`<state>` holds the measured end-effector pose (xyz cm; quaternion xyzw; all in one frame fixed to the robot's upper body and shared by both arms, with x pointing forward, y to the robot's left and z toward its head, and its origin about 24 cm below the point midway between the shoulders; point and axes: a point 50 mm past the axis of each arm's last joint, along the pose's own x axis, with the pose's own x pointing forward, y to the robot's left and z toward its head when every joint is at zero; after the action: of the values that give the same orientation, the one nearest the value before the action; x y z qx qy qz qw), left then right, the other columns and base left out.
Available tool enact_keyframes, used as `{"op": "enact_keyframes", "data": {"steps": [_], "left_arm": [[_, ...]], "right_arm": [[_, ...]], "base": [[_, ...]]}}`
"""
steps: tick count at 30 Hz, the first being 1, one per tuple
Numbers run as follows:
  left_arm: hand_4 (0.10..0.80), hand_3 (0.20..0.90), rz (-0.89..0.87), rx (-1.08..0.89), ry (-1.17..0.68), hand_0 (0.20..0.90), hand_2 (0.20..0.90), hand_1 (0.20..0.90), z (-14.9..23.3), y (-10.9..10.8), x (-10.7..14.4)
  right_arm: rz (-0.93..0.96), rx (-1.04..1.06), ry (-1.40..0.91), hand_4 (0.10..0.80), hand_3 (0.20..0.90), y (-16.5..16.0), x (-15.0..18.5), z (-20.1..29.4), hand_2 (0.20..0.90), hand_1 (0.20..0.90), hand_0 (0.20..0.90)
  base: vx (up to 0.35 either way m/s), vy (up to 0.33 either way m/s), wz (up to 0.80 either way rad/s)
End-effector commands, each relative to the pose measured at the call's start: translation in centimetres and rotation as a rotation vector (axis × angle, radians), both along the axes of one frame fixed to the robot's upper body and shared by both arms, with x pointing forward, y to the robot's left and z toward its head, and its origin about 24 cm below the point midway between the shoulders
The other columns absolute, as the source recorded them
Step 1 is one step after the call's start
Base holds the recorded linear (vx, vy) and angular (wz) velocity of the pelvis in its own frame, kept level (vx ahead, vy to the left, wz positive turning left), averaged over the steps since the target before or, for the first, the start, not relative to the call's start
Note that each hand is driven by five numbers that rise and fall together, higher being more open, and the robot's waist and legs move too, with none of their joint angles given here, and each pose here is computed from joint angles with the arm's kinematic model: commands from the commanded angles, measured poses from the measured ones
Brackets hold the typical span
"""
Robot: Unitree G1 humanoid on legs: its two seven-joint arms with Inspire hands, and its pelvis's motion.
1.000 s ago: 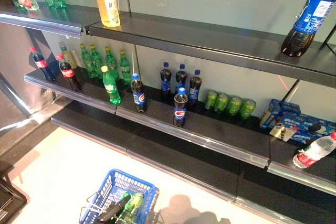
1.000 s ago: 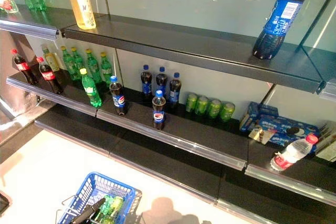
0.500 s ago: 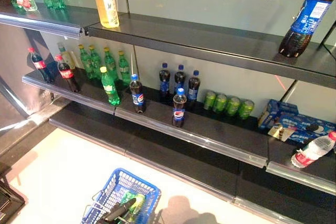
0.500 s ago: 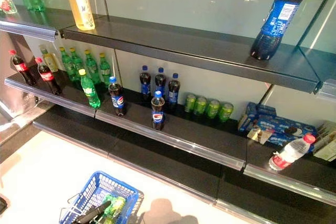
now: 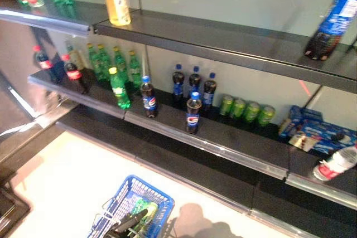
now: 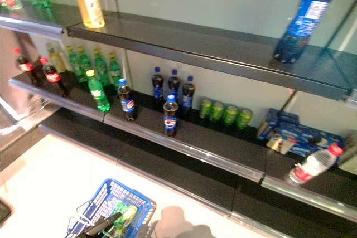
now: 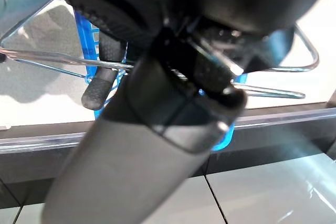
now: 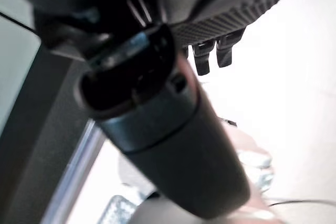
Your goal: Pick up the drink and place into the basket.
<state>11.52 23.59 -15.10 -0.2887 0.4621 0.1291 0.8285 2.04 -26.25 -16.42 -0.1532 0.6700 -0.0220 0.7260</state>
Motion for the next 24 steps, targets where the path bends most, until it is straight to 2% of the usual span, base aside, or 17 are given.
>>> {"op": "enact_keyframes", "data": {"steps": [1,6,11,15,21,24], "left_arm": [[0.1,0.2,-0.099,-0.017,-0.173,0.3,0.3,0.3,1.3,-0.5,3.0],[0.1,0.2,-0.075,-0.02,-0.184,0.3,0.3,0.3,1.5,1.0,2.1],[0.1,0.2,-0.093,-0.011,-0.186,0.3,0.3,0.3,1.6,1.4,1.7],[0.1,0.2,-0.089,-0.007,-0.2,0.3,0.3,0.3,1.9,1.3,2.7],[0.1,0.2,-0.144,-0.014,-0.196,0.3,0.3,0.3,1.4,0.5,2.1],[0.1,0.2,-0.156,-0.012,-0.184,0.3,0.3,0.3,1.3,0.3,1.8]], "right_arm": [[-0.083,-0.114,-0.105,0.8,0.9,-3.2,3.4,1.4,0.9,0.9,0.9],[-0.056,-0.117,-0.084,0.8,0.9,-3.7,2.2,1.4,0.9,0.9,0.9],[-0.053,-0.095,-0.101,0.8,0.9,-3.2,2.5,1.3,0.9,0.9,0.9],[-0.025,-0.081,-0.111,0.8,0.9,-2.6,3.1,1.1,0.9,0.9,0.9],[-0.047,-0.083,-0.102,0.8,0.9,-2.1,2.8,0.9,0.9,0.9,0.9],[-0.046,-0.085,-0.107,0.8,0.9,-2.1,3.1,0.9,0.9,0.9,0.9]], "base": [[0.074,0.241,1.21],[0.11,0.278,0.64],[0.159,0.439,0.93],[0.081,0.043,0.79],[0.211,0.004,0.88],[0.222,0.003,1.48]]}}
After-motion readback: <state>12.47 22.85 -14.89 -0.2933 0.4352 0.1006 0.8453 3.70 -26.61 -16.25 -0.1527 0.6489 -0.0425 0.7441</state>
